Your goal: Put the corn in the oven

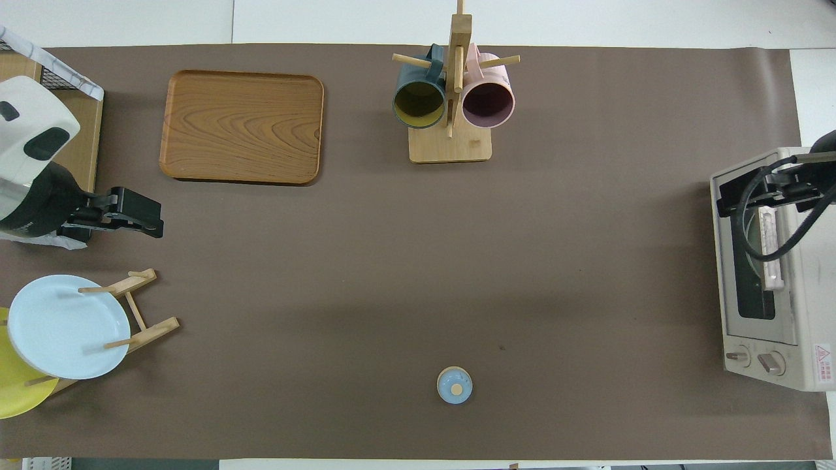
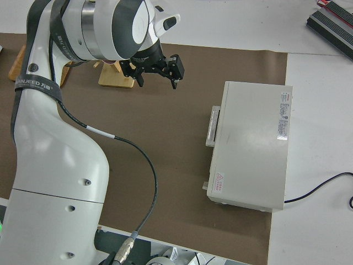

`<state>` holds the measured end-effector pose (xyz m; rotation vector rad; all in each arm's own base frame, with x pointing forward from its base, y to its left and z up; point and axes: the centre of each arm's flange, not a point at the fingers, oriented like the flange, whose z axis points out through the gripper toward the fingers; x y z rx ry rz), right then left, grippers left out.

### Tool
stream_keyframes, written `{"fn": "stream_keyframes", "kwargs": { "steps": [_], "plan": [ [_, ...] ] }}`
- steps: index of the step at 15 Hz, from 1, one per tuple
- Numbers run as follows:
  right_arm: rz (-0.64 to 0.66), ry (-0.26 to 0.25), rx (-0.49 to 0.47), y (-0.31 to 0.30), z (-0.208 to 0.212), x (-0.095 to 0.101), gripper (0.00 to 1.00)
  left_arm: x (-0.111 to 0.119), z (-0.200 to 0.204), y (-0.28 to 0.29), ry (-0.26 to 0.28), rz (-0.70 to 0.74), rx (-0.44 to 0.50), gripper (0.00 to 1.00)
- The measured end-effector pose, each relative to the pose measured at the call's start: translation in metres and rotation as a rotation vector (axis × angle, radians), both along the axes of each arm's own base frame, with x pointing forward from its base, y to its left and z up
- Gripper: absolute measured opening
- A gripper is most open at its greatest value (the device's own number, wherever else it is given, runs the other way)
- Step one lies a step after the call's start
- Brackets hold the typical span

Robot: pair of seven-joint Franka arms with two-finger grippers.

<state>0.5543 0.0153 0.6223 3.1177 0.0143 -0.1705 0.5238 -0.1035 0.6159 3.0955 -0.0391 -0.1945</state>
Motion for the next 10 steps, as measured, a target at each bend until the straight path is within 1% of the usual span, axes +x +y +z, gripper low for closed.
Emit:
{"fn": "stream_keyframes", "kwargs": {
  "steps": [5,10],
  "plan": [
    [-0.006,-0.009,-0.004,0.0024,0.0038,0.0001,1.00,0.0000,0.0000,0.0000,0.000,0.000,0.000,1.00],
    [-0.013,0.000,-0.005,-0.0011,0.0055,-0.0030,1.00,0.0000,0.0000,-0.0002,0.000,0.000,0.000,1.00]
  ]
}}
